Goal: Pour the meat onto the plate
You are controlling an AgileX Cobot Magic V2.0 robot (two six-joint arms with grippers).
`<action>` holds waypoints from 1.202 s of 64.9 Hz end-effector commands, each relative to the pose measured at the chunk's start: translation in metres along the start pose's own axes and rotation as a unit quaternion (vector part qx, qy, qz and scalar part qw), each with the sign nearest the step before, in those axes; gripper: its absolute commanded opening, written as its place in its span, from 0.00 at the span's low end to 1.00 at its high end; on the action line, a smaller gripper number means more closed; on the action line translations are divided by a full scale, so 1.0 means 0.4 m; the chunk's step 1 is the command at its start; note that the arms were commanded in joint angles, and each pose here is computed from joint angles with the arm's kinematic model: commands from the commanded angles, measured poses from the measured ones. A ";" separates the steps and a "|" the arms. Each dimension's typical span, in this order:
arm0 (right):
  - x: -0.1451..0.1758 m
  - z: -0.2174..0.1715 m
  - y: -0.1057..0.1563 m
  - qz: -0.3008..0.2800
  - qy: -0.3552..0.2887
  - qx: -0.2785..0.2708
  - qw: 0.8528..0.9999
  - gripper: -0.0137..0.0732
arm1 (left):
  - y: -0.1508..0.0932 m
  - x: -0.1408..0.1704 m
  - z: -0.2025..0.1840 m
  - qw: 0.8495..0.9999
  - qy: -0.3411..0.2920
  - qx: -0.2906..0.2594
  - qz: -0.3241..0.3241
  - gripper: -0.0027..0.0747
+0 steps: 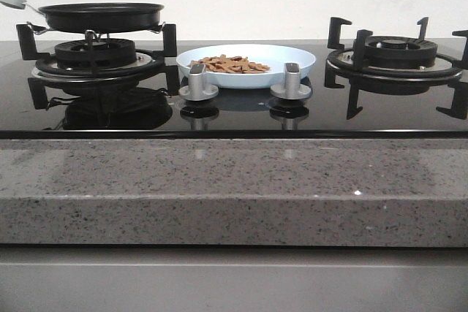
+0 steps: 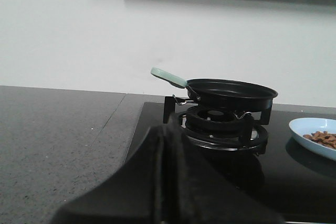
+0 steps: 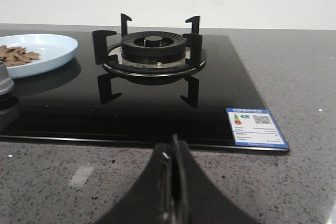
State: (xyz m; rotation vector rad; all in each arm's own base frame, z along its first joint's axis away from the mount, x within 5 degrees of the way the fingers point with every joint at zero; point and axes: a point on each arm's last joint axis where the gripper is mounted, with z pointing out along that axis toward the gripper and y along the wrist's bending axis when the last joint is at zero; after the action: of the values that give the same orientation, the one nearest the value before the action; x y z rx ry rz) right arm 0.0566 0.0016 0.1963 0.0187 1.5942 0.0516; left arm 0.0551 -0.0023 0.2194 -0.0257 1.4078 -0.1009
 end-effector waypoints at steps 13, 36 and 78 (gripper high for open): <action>-0.027 -0.005 -0.003 -0.004 -0.056 0.011 0.998 0.03 | 0.000 -0.015 -0.004 0.999 -0.044 0.001 -0.009 0.01; -0.030 -0.006 -0.006 -0.005 -0.063 0.022 0.998 0.03 | 0.000 -0.015 -0.004 0.999 -0.044 0.001 -0.009 0.01; -0.030 -0.006 -0.007 -0.005 -0.063 0.025 0.998 0.03 | 0.000 -0.015 -0.004 0.999 -0.044 0.001 -0.009 0.01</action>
State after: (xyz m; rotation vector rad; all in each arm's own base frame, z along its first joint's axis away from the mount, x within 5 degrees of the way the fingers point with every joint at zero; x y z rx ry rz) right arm 0.0567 -0.0006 0.1974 0.0484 1.5808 0.0222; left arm 0.0551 -0.0023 0.2194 -0.0257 1.4078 -0.1009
